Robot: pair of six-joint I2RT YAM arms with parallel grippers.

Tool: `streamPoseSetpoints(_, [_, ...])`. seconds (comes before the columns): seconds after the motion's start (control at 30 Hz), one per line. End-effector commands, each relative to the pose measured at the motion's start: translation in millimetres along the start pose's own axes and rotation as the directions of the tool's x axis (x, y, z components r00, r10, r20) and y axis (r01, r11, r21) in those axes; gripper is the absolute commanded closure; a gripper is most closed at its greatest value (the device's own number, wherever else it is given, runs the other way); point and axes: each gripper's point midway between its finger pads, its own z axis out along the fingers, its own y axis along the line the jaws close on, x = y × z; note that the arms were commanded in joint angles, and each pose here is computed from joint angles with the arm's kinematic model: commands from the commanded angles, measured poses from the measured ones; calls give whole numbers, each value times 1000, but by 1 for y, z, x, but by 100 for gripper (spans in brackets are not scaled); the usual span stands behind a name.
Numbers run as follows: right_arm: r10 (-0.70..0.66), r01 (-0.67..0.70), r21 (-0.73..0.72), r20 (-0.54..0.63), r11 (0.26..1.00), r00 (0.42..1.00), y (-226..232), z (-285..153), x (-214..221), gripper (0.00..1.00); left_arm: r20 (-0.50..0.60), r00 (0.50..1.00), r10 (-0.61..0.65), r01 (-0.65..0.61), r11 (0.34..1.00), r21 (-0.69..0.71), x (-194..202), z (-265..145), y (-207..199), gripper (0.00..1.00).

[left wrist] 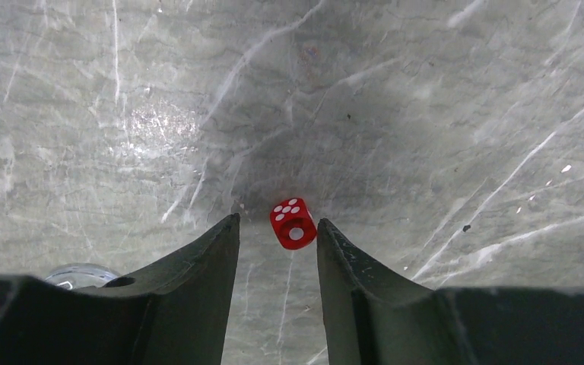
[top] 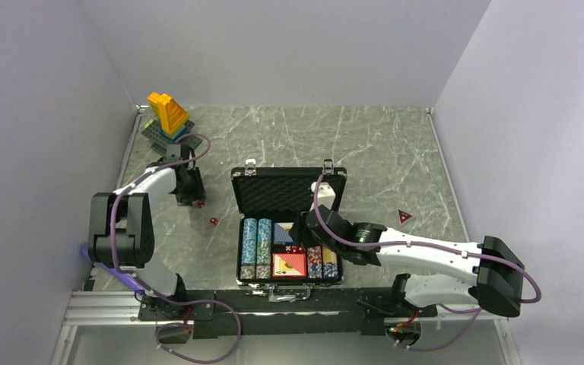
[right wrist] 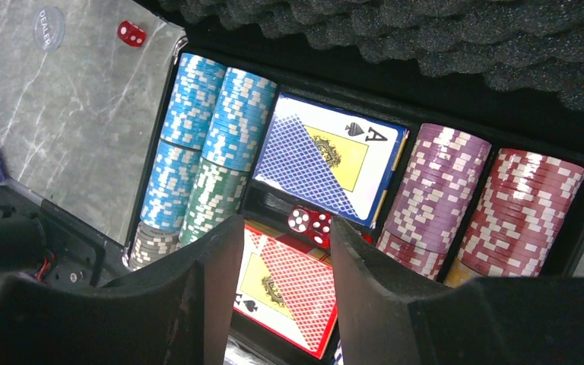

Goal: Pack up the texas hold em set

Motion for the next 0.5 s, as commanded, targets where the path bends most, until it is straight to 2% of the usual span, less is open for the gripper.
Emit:
streamPoseSetpoints(0.0, [6, -6, -37, 16, 999, 1000, 11, 3, -6, 50, 52, 999, 3, -3, 1000, 6, -21, -1, -4, 54])
streamPoseSetpoints(0.27, [4, -4, -40, 1, 999, 1000, 12, 6, -2, 50, 32, 999, 22, -23, 999, 25, -21, 6, -8, 59])
streamPoseSetpoints(0.47, [5, -6, -46, -6, 999, 1000, 13, 8, -1, 50, 29, 999, 28, -29, 999, 24, -20, 6, -8, 66])
